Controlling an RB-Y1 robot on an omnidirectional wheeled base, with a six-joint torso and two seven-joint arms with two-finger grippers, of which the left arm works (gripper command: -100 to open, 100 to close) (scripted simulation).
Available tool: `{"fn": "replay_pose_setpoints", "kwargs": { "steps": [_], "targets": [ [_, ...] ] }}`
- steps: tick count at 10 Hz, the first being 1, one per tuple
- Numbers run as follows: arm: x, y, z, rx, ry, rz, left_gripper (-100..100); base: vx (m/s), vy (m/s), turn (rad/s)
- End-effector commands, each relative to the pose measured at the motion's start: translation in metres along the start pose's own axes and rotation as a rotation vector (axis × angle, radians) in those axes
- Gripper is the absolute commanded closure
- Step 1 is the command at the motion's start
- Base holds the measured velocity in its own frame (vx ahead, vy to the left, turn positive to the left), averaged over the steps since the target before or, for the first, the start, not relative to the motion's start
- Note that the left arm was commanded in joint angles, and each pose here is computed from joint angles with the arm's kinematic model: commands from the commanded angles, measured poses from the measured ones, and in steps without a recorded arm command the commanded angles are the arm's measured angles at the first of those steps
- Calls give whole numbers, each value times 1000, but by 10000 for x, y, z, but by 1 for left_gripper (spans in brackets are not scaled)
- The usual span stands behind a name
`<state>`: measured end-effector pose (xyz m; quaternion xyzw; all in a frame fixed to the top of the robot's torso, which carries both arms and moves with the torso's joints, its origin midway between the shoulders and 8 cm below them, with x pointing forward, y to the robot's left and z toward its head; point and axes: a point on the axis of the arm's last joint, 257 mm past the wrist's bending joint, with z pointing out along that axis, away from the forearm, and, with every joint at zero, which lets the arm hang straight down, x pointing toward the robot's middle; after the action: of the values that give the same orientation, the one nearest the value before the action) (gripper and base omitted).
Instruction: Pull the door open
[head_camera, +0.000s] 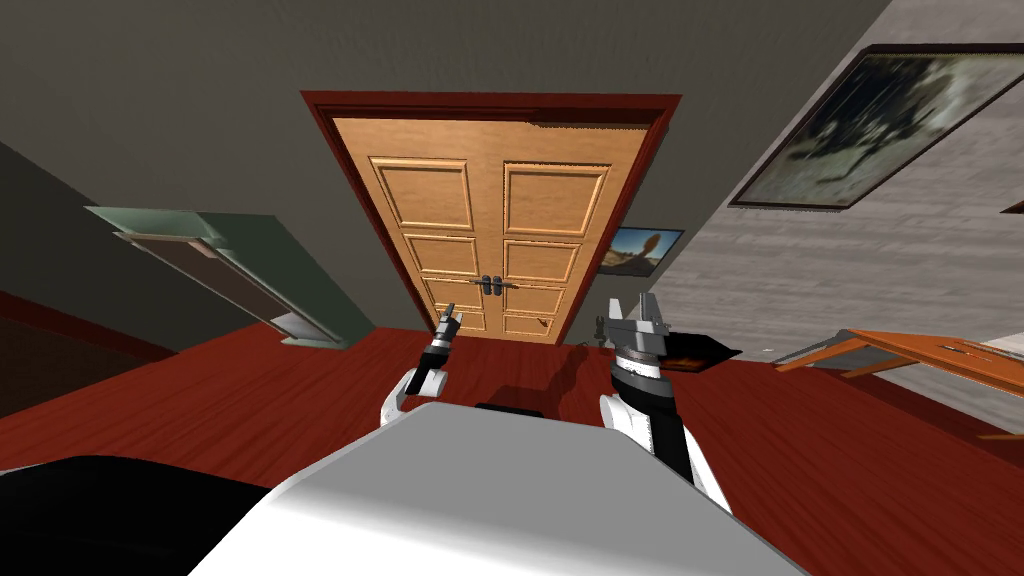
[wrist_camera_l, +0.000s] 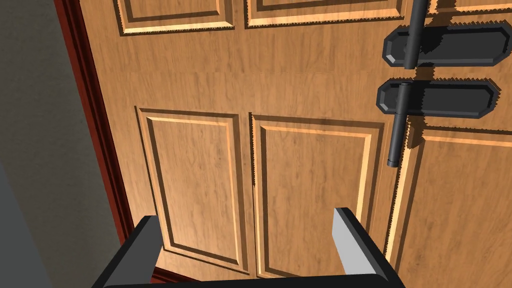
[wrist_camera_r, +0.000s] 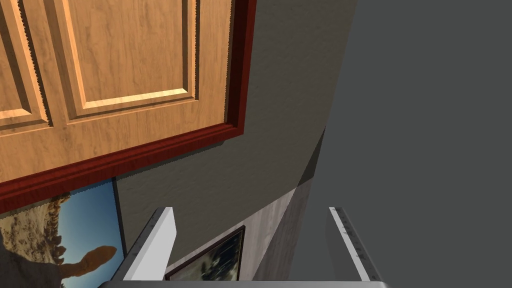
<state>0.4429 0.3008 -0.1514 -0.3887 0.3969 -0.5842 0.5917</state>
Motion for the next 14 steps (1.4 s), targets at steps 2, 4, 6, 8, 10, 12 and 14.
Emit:
{"fn": "replay_pose_setpoints", "kwargs": {
  "steps": [2,4,6,8,10,12,14],
  "targets": [
    [-101,196,14,-47,-8,2,-100,100,10,-61],
    [-198,350,25,-82,-15,4,-100,100,16,-71],
    [-299,496,33,-115,-25,7,-100,103,15,-62],
    [-405,634,39,-148,-35,9,-100,101,20,-68],
    [-512,762,41,-179,-47,11,-100,96,12,-60],
    [-621,881,42,-208,-60,13,-100,92,31,-57],
    [-730,990,40,-236,-74,15,-100,97,12,-60]
  ]
}}
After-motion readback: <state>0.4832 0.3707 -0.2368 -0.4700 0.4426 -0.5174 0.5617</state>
